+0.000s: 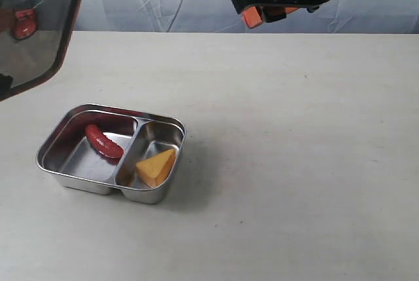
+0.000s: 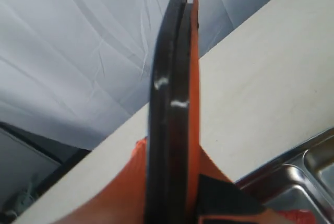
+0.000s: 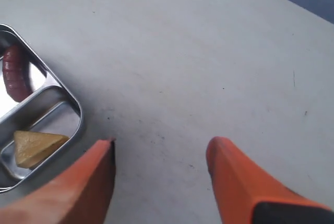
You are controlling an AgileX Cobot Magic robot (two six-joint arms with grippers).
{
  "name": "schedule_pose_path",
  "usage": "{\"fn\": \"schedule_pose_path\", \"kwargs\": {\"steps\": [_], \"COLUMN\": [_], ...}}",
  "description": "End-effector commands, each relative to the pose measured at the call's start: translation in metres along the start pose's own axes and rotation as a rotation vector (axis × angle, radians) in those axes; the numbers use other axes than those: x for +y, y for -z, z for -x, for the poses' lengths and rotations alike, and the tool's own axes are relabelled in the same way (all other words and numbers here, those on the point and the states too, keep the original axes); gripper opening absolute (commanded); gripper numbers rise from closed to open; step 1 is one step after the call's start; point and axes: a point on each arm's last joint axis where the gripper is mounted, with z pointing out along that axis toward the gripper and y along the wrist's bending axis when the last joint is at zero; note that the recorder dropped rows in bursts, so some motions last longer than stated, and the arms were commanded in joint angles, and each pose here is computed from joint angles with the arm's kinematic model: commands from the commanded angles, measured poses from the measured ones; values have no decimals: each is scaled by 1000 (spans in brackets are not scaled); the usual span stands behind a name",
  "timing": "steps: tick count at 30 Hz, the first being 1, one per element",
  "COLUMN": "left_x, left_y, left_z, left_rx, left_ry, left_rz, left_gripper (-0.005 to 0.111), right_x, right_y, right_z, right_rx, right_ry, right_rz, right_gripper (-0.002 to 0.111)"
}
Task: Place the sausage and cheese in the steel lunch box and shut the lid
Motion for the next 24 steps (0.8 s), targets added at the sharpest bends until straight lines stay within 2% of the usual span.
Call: {"fn": "schedule_pose_path", "kwargs": {"steps": [1,5,7,12,17,21,24], "left_x": [-13,-31,-37,-50,-65,-71,-73], "left_y": [-14,-34,-43,-59,-66,-67,-68], "left_z": [8,6,6,11,6,-3,-9], "left_rx": [-31,-2,-9,-61,-35,26,45], "left_ry": [-161,-287,-310,-454,-602,-673,-667], "left_rz": [-40,-121,-134,-138,-215,-277,-282], "left_gripper": [0,0,0,0,0,0,0], "right_x": [-2,-2,-2,-3,-5,-7,-9], "right_y": [5,5,5,5,5,5,5], "right_z": [0,-1,-2,-3,-3,-3,-3], "right_rx": [2,15,19,35,37,39,40], "right_ry": [1,1,3,15,24,30,32], "right_rz": [-10,-9,-10,-26,-45,-70,-83], "right_gripper": [53,53,53,53,53,53,53]}}
